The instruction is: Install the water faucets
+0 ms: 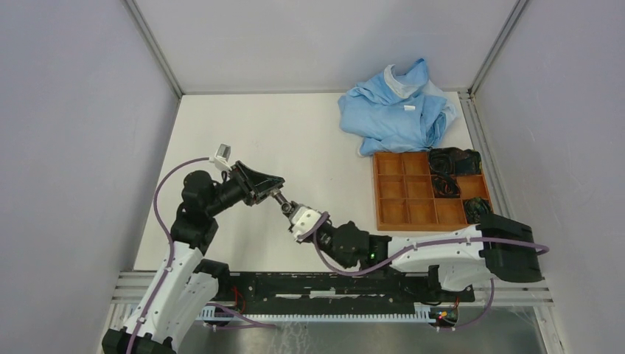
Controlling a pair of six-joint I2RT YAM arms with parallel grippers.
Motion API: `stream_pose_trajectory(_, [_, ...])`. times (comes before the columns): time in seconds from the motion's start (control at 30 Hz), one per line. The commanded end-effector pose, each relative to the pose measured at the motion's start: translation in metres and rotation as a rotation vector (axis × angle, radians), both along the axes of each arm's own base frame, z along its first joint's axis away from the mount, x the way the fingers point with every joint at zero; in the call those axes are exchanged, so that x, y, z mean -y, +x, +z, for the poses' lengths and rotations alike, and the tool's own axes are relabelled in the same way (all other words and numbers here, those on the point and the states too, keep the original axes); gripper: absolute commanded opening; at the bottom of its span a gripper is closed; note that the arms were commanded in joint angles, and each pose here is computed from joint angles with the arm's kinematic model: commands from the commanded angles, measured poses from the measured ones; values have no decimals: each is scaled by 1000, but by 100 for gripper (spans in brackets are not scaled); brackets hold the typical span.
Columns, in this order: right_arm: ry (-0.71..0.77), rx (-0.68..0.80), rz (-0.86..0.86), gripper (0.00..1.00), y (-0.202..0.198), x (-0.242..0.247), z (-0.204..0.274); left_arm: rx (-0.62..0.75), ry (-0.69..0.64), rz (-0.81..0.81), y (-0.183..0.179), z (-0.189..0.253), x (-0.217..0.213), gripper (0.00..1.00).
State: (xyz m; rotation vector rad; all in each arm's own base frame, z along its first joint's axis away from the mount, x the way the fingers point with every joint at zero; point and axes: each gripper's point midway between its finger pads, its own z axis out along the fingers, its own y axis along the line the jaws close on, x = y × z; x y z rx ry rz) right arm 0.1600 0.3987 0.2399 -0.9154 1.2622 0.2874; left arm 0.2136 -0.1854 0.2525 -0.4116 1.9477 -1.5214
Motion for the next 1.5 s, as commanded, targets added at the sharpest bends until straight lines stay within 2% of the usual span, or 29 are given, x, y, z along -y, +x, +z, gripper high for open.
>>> stream_pose_trajectory(0.0, [522,-256,208,5,-8,5,64,46,-10,-70,-13,5,6,2])
stream_pose_trajectory(0.23, [817,-542,450,7,-11,9,77,86,-30,-73,-17,13,5,2])
stream_pose_trajectory(0.37, [1008,-779,624,8,-18,12,86,111,-27,-67,-19,15,4,2])
stream_pose_trajectory(0.5, [1246,-1056,836,15,-20,28,99,148,-22,-48,-21,18,1,2])
stream_pose_trajectory(0.6, [1375,-1221,1016,37,-24,36,108,172,-19,-25,-21,18,-2,2])
stream_pose_trajectory(0.63, [1385,-1270,1053,49,-26,35,107,182,-19,-11,-20,19,-3,2])
stream_pose_trajectory(0.73, [1334,-1337,1035,79,-31,29,92,218,-17,40,-18,25,-9,2])
stream_pose_trajectory(0.77, [1303,-1360,968,93,-30,28,79,221,-14,55,-17,27,-11,2])
stream_pose_trajectory(0.8, [1282,-1353,909,98,-28,31,72,218,-4,71,-15,26,-13,2])
stream_pose_trajectory(0.93, [1106,-1232,620,98,-13,42,29,157,35,96,-8,17,-15,2])
stream_pose_trajectory(1.03, [908,-1119,439,98,-3,49,0,147,41,104,-4,17,-16,2])
stream_pose_trajectory(1.1, [699,-960,277,98,12,56,-10,130,56,103,-2,16,-16,2])
stream_pose_trajectory(1.13, [545,-865,185,98,17,61,-20,117,64,102,-1,15,-16,2])
stream_pose_trajectory(1.23, [276,-550,9,98,29,85,-7,87,83,101,3,11,-15,2])
stream_pose_trajectory(1.33, [38,-288,-23,98,19,94,6,60,85,92,5,7,-14,2])
stream_pose_trajectory(1.47, [-219,-10,-62,98,4,95,12,22,88,91,8,-1,-13,2])
